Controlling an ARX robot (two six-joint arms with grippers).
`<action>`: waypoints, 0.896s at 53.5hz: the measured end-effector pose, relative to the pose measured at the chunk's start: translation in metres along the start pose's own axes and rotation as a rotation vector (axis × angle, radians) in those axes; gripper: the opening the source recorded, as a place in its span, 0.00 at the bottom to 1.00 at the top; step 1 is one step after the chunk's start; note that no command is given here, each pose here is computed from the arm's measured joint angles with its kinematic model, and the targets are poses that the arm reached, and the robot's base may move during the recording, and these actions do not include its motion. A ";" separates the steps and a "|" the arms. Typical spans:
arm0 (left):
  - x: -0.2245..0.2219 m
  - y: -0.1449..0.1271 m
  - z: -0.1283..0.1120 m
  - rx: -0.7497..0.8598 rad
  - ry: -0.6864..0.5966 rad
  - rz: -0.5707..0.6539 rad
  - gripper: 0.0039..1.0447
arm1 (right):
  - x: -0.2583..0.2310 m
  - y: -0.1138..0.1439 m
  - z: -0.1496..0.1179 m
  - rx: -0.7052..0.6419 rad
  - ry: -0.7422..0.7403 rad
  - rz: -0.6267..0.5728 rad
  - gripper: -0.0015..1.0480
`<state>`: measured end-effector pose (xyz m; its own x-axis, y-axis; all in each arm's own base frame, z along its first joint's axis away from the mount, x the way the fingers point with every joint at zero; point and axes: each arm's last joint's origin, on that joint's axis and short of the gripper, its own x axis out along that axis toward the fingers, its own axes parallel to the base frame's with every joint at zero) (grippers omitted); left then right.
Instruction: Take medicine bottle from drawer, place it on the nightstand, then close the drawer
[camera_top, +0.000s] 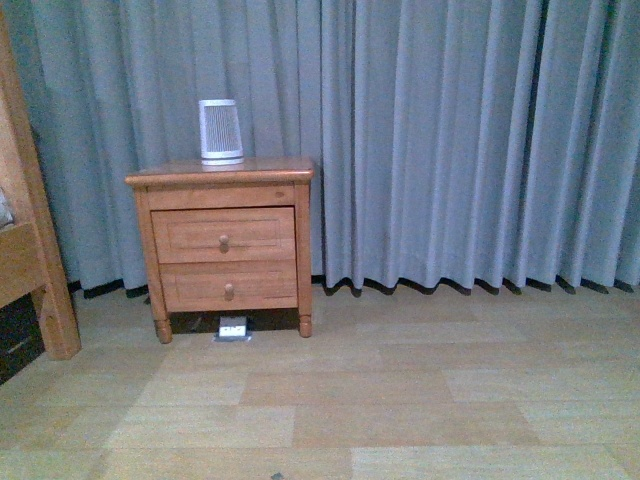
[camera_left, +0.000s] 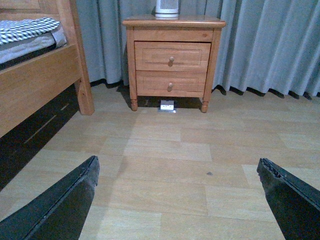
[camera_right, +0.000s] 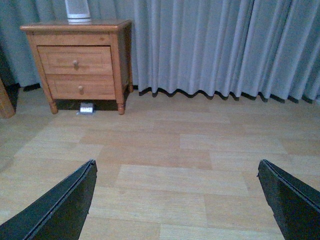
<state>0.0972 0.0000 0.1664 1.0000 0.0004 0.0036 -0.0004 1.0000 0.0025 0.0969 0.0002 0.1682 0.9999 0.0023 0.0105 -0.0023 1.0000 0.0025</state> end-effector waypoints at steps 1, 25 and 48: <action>0.000 0.000 0.000 0.000 0.000 0.000 0.94 | 0.000 0.000 0.000 0.000 0.000 0.000 0.93; 0.000 0.000 0.000 0.000 0.000 0.000 0.94 | 0.000 0.000 0.000 0.000 0.000 0.000 0.93; 0.000 0.000 0.000 0.000 0.000 0.000 0.94 | 0.000 0.000 0.000 0.000 0.000 0.000 0.93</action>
<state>0.0972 0.0000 0.1664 1.0000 0.0004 0.0036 -0.0004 1.0000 0.0029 0.0969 0.0002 0.1682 0.9999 0.0023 0.0105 -0.0023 1.0000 0.0025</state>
